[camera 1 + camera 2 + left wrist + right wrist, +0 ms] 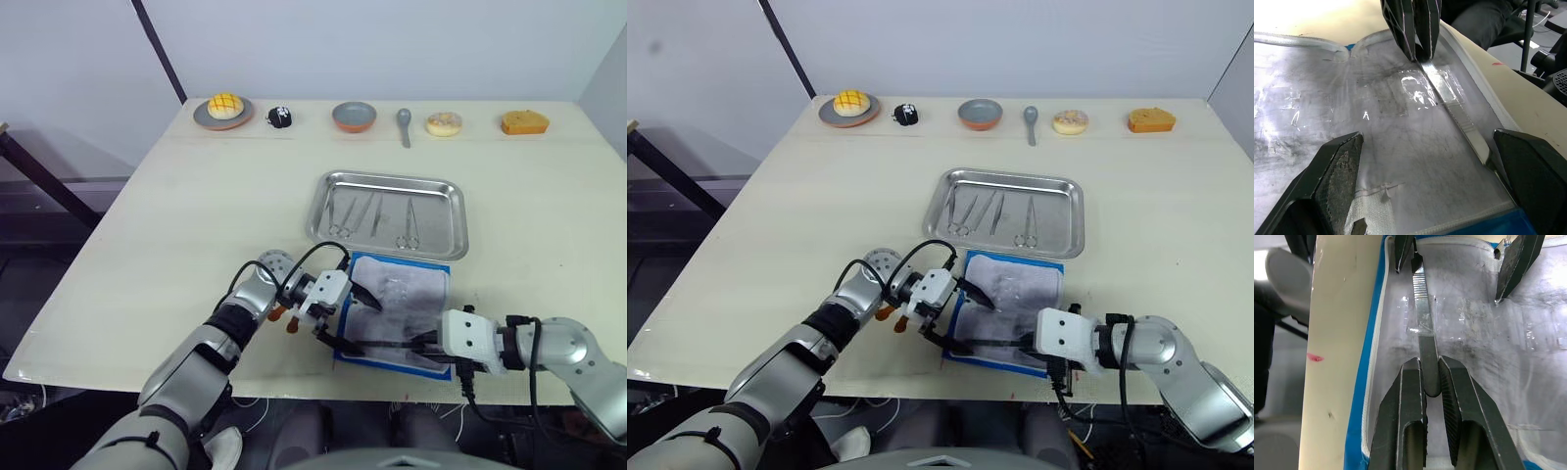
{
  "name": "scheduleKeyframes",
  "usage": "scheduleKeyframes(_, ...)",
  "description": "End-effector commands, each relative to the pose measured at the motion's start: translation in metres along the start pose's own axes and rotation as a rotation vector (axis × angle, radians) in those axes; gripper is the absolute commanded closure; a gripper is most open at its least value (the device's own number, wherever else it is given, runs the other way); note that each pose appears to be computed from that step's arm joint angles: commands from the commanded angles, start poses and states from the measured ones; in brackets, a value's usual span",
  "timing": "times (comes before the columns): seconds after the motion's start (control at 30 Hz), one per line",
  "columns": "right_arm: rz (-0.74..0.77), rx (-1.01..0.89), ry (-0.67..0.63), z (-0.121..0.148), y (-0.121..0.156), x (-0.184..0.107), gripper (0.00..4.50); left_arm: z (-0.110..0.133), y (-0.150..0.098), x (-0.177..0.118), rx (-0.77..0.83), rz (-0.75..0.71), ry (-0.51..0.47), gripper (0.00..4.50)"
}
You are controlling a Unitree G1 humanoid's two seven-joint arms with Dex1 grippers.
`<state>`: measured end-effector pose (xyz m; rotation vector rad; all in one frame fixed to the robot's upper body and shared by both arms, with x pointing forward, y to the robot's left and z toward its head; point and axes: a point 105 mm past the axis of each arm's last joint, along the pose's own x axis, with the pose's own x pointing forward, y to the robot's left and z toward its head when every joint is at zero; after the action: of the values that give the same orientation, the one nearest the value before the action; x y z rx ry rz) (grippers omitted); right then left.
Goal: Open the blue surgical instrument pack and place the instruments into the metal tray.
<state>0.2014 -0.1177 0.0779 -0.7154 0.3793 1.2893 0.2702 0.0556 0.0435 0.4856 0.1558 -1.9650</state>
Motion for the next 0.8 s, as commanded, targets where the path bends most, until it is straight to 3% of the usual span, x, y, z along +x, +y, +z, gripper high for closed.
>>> scheduleKeyframes(0.03, -0.018, -0.100, 0.018, 0.012, -0.003, -0.006, 4.45, -0.047, -0.043, 0.014, -0.211, -0.134, 0.090, 0.00)
scheduleKeyframes(0.8, -0.079, -0.103, 0.145, -0.007, -0.013, -0.061, 4.45, -0.049, -0.041, 0.016, -0.216, -0.129, 0.091, 0.00)
